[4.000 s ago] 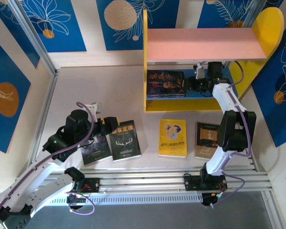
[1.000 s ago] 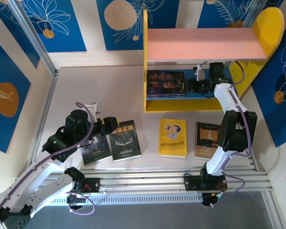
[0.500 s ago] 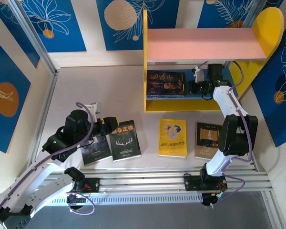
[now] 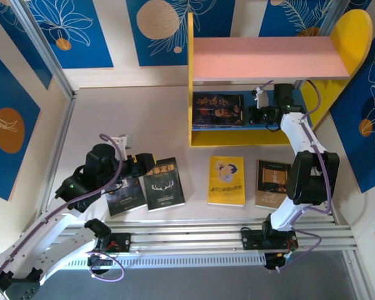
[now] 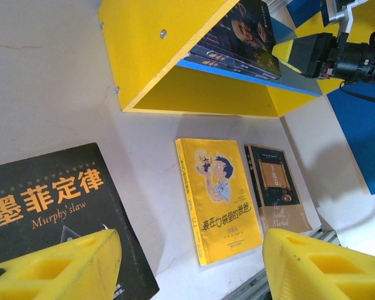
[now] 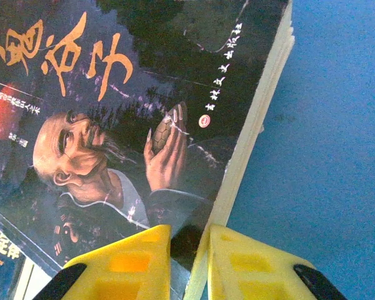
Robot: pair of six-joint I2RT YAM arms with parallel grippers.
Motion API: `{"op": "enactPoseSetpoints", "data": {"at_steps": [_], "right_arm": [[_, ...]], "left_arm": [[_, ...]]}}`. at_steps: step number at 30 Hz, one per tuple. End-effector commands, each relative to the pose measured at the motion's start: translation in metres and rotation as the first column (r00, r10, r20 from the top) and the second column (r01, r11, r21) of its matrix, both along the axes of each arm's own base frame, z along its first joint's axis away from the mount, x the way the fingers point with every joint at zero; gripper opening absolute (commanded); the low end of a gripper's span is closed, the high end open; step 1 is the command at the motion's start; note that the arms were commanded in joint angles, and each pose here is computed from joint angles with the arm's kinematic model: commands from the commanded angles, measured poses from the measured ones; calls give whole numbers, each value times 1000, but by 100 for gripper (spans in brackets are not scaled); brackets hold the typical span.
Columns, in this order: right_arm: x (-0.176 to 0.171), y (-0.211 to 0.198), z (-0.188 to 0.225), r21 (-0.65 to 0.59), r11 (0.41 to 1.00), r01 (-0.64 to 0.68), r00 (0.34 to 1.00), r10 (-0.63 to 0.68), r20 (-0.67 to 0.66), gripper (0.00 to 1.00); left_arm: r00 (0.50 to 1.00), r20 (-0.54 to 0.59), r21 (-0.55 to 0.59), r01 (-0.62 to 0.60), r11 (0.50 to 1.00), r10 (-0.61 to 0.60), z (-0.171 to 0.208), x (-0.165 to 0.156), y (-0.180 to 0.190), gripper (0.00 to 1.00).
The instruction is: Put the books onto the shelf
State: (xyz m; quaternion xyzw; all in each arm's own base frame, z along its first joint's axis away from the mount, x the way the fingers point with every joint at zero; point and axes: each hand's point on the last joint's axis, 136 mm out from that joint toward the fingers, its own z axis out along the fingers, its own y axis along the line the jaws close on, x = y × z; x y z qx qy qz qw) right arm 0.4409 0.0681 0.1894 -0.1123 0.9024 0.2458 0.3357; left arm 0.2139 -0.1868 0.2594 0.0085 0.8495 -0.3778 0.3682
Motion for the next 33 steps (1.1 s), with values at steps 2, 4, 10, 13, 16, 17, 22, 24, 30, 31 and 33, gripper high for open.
{"op": "enactPoseSetpoints", "data": {"at_steps": [2,4,10,13,16,17,22,24,30,31,33], "right_arm": [[3,1,2,65,997,-48,999,49,-7,20],[5,0,3,81,995,-52,999,53,0,20],[9,4,7,114,989,-91,996,88,30,20],[10,6,9,118,987,-109,993,102,56,20],[12,9,13,125,984,-126,991,119,67,20],[12,9,13,125,984,-128,990,120,68,20],[9,14,17,138,981,-139,989,131,67,20],[8,15,18,140,980,-140,989,132,66,21],[8,17,19,155,982,-111,994,108,29,27],[8,16,19,156,983,-102,995,100,23,28],[10,12,21,156,986,-65,998,64,8,31]], "left_arm": [[1000,21,-1,-5,1000,5,6,-1,2,62],[1000,21,0,-6,1000,6,7,-1,2,62],[1000,17,2,-5,1000,5,7,1,1,62],[1000,15,3,-6,1000,6,6,0,1,62],[1000,16,2,-7,1000,6,6,0,1,62],[1000,15,2,-7,1000,7,6,0,1,62],[1000,17,2,-10,1000,10,6,0,2,62],[1000,16,2,-10,1000,10,6,0,2,62],[1000,15,4,-8,1000,8,5,0,2,62],[1000,14,5,-8,1000,8,4,-1,2,62],[1000,15,4,-9,1000,9,5,-1,3,62]]}}
